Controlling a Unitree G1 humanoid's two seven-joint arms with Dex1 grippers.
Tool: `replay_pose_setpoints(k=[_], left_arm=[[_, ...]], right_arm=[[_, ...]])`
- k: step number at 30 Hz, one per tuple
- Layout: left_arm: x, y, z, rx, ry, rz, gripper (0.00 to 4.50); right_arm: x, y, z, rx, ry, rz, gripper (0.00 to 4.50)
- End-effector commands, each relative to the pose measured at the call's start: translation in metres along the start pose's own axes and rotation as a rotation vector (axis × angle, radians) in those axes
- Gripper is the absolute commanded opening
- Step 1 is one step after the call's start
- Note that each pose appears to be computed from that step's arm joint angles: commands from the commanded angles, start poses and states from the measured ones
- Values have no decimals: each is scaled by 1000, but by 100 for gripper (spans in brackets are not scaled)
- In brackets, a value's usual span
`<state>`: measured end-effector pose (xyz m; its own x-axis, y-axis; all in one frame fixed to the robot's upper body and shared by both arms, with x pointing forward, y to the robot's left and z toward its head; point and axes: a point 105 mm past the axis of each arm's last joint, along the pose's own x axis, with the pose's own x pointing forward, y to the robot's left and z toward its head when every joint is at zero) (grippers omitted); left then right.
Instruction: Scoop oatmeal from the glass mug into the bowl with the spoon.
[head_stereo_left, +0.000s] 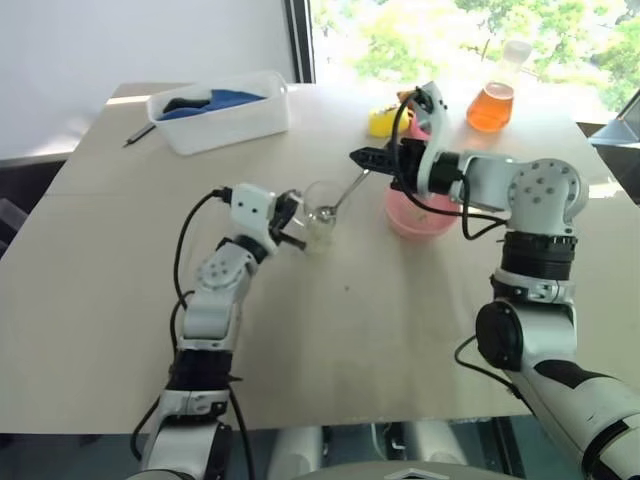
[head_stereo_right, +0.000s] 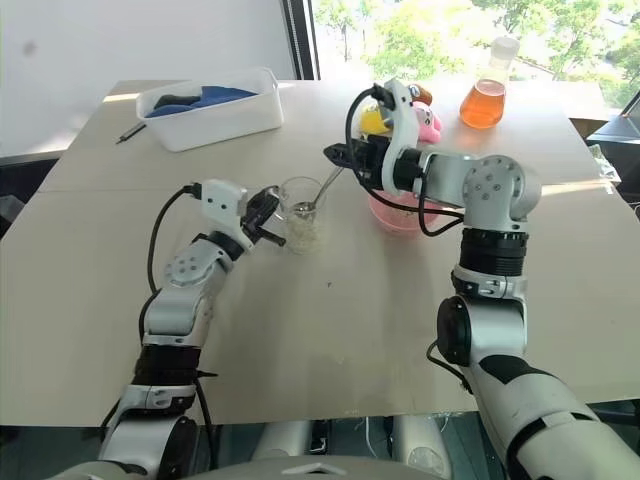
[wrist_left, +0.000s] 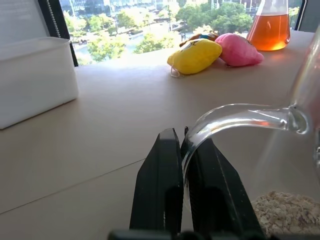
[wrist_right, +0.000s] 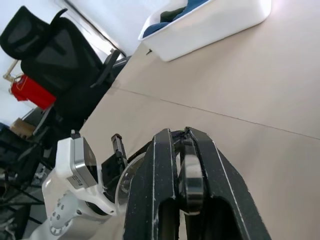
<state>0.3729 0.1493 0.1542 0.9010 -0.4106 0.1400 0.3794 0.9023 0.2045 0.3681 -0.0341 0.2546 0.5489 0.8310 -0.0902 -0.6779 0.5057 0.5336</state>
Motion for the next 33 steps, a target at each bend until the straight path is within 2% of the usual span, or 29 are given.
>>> replay_pose_setpoints(k=[1, 10, 33], left_arm=[[8, -7, 7, 15, -38, -19, 6], [18, -11, 6, 0, -58, -10, 6], [22, -11, 4, -41, -88, 32, 6]], right_arm=[[-5, 15, 20, 6, -46, 48, 0], [-18, 0, 39, 127, -96, -3, 0], [-27, -19, 37, 375, -120, -46, 0]])
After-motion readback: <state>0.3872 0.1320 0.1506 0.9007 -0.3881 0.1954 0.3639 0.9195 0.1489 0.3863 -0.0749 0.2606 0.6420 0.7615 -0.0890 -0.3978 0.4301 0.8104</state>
